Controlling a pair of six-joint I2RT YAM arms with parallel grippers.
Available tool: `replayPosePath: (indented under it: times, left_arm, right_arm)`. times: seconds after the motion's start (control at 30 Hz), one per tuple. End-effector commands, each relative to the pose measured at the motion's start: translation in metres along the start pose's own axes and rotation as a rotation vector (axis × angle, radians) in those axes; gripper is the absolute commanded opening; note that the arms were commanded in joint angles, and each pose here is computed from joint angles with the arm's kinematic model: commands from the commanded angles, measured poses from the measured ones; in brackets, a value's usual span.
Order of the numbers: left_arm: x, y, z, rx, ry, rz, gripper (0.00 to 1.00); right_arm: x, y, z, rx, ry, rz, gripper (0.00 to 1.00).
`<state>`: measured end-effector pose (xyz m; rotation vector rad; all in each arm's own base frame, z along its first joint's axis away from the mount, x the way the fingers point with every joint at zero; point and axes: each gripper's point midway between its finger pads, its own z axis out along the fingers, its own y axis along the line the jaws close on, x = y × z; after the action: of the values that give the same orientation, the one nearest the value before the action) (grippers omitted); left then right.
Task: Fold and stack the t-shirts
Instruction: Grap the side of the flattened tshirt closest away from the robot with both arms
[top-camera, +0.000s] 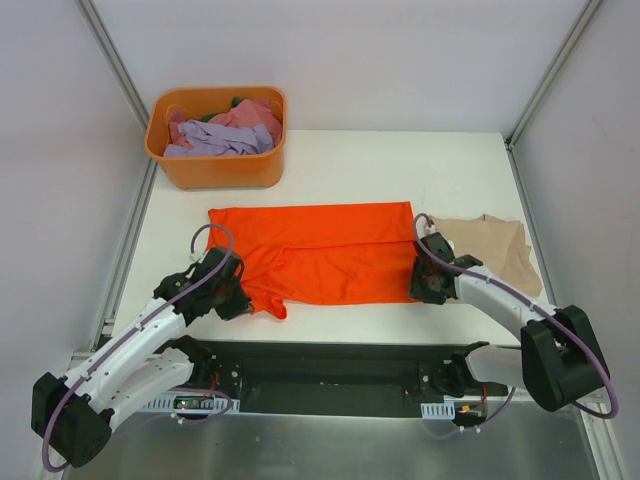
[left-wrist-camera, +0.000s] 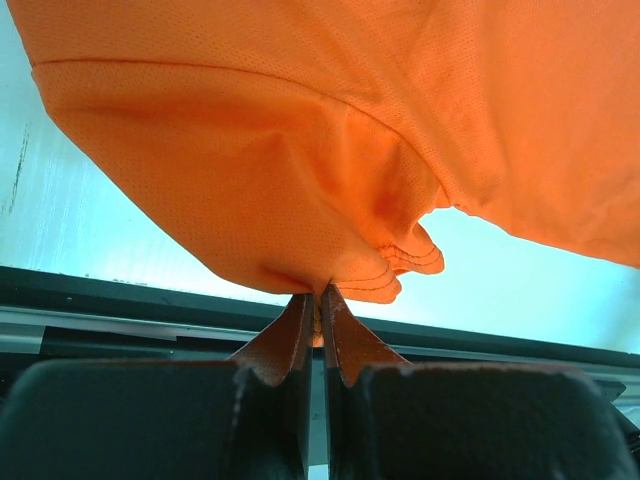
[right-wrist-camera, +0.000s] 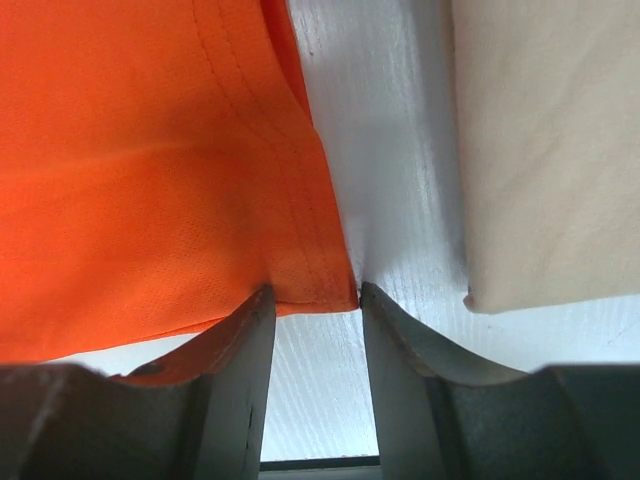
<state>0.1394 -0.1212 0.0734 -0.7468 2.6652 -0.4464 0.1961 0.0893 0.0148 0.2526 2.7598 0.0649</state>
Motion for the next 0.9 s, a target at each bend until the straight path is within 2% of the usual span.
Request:
replayPosePath:
  times: [0.0,0.23,0.4,0.5,0.87]
  left_arm:
    - [-0.012,-0.009,-0.008,0.015,-0.046,-0.007,0.00]
    - [-0.020,-0.016,-0.013,0.026,-0.074,0.005,0.00]
    - [-0.022,-0.022,-0.018,0.043,-0.070,0.027,0.00]
    - [-0.025,-0.023,-0.019,0.045,-0.077,0.024,0.00]
    - [-0.051,-0.039,-0.030,0.056,-0.132,0.042,0.00]
  right_arm:
    - [0.000,0.001,0.005,0.017,0.009,0.016,0.41]
    - [0.000,0.004,0.008,0.010,0.019,0.012,0.31]
    - [0.001,0.012,0.003,-0.039,0.034,-0.013,0.14]
    - [-0.002,0.015,-0.002,-0.055,0.032,-0.022,0.01]
    - [-0.027,0.037,-0.031,-0.130,0.039,-0.042,0.01]
